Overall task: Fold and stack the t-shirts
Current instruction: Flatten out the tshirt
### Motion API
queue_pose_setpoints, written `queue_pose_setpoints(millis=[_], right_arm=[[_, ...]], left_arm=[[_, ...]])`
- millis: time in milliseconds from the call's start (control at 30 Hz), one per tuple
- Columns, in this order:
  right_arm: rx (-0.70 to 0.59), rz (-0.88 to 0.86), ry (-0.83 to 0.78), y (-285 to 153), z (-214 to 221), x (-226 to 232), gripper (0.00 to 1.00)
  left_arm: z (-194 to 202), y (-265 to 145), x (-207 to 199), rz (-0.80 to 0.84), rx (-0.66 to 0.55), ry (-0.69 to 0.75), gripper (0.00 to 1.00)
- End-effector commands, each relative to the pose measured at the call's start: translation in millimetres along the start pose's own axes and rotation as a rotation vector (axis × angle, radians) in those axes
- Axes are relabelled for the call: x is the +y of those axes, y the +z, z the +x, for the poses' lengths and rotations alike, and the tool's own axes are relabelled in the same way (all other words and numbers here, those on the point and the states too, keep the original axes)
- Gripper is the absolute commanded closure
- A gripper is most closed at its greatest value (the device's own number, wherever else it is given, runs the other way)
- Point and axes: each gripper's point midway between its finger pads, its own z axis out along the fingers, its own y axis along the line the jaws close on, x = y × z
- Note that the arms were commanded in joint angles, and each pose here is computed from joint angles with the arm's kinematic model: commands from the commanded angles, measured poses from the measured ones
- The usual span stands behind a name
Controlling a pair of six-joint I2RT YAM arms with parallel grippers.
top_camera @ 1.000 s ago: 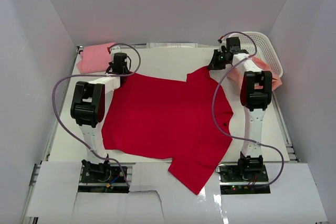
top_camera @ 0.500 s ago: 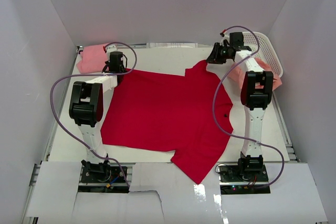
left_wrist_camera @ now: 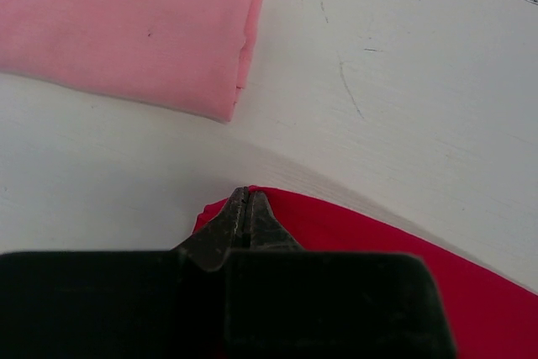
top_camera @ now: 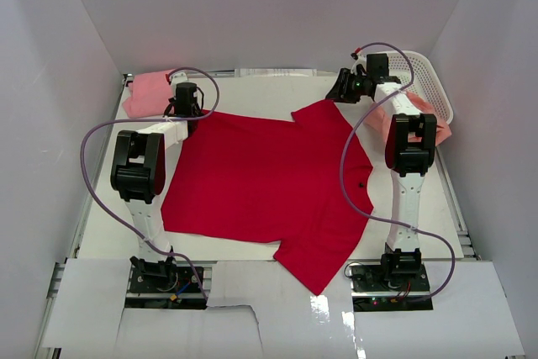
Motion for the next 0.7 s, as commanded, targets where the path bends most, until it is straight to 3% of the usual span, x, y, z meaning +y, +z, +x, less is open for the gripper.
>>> queue_pose_setpoints(millis=[0,400,667], right_arm=[[-0.043,0.042,-0.046,-8,-18,1,0.52],[-0.073,0.165,-0.079,23,-19,-37,0.51],[-0.09,0.256,-0.191,39,-20,-37,0.52]], left_arm=[[-28,-7,-5,0.021,-0.057,-0.03,1.0],[-25,-10,-5,0.03,-0.053,-0.049,1.0],[-26,-9,-6,0.034,-0.055,-0.053,1.0]])
